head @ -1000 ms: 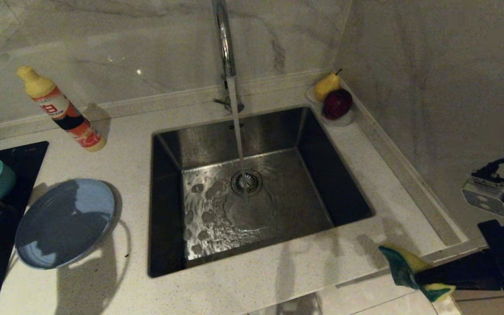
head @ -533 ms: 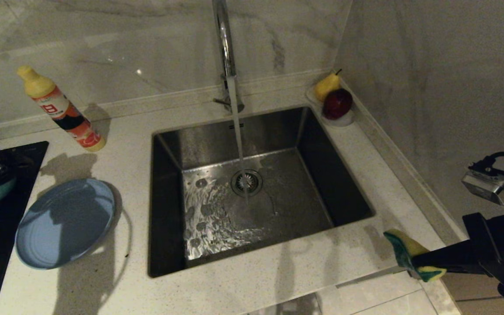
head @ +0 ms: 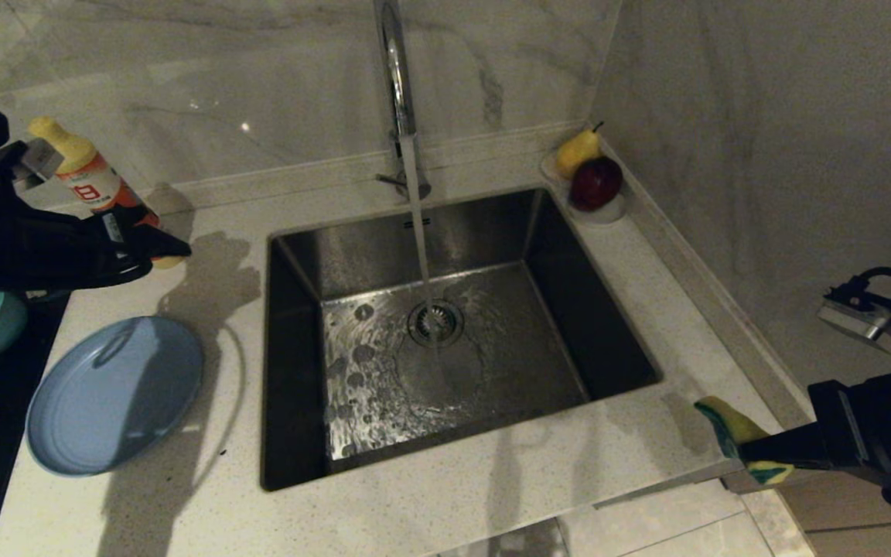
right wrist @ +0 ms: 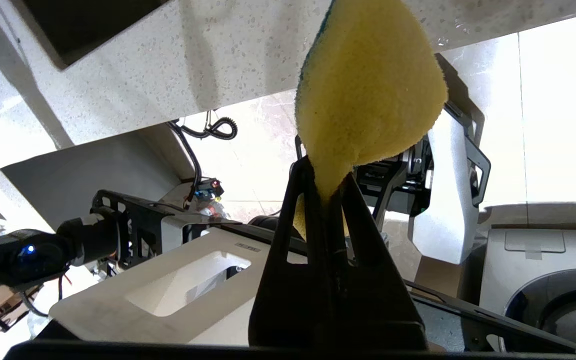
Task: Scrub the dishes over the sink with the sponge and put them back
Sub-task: Place the plate on the table, then put down the sponge
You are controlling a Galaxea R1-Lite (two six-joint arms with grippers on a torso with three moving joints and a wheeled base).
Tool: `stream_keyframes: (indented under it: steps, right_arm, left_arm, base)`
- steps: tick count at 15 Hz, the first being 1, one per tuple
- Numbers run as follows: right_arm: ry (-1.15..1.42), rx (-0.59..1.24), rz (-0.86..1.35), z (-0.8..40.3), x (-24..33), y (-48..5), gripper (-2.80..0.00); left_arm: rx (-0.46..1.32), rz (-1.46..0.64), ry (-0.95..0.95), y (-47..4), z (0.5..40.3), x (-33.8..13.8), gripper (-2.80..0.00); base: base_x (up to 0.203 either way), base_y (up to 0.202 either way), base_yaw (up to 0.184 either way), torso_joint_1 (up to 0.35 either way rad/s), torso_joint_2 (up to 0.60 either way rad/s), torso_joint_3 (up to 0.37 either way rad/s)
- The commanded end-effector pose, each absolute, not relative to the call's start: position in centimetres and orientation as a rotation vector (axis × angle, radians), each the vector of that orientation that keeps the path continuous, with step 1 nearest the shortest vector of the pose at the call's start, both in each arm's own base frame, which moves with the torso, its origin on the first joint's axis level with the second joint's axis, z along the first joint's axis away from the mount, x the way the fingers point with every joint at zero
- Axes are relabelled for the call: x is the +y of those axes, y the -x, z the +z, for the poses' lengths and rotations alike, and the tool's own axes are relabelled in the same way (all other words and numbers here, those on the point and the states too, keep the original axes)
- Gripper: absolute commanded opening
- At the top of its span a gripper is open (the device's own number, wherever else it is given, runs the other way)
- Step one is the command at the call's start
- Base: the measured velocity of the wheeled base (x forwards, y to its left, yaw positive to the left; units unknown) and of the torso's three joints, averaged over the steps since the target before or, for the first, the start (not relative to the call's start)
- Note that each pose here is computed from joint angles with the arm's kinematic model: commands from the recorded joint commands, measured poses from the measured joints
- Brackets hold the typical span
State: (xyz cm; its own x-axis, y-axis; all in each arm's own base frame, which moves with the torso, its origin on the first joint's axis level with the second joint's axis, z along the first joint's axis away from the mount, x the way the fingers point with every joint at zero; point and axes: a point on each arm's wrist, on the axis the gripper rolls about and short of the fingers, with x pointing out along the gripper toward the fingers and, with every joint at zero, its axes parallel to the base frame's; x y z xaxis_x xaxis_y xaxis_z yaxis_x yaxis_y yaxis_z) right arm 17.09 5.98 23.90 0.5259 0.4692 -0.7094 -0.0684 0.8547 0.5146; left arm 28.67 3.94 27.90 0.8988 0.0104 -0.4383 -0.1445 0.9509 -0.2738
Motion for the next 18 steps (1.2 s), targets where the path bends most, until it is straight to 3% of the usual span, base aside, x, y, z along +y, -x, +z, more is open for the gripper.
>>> stream_keyframes:
  steps: [1,5,10,14,18]
  right_arm:
    - [-0.463,0.982,0.330,23.7,6.0,-17.1,-2.80]
    - [-0.472,0.998,0.320,23.4,5.9,-17.4,-2.80]
    - [-0.473,1.001,0.317,23.3,5.8,-17.3,-2.80]
    - [-0.476,0.992,0.326,23.5,5.6,-16.5,-2.80]
    - [-0.467,0.966,0.332,23.9,5.4,-15.6,-2.80]
  left_arm:
    - [0.426,-0.009,0.261,-28.2,29.4,2.0,-2.80]
    - [0.298,-0.293,0.198,-22.5,33.1,0.2,-2.80]
    - [0.111,-0.335,0.148,-11.0,34.4,-0.5,-2.80]
    - [0.019,-0.387,0.120,-2.4,30.3,-0.8,-2.80]
    - [-0.037,-0.419,0.054,3.3,22.3,-1.1,-2.80]
  base:
    - [0.000,0.000,0.000,0.000,0.00,0.000]
    - [0.000,0.000,0.000,0.000,0.00,0.000]
    - [0.000,0.000,0.000,0.000,0.00,0.000]
    - [0.000,0.000,0.000,0.000,0.00,0.000]
    - [0.000,0.000,0.000,0.000,0.00,0.000]
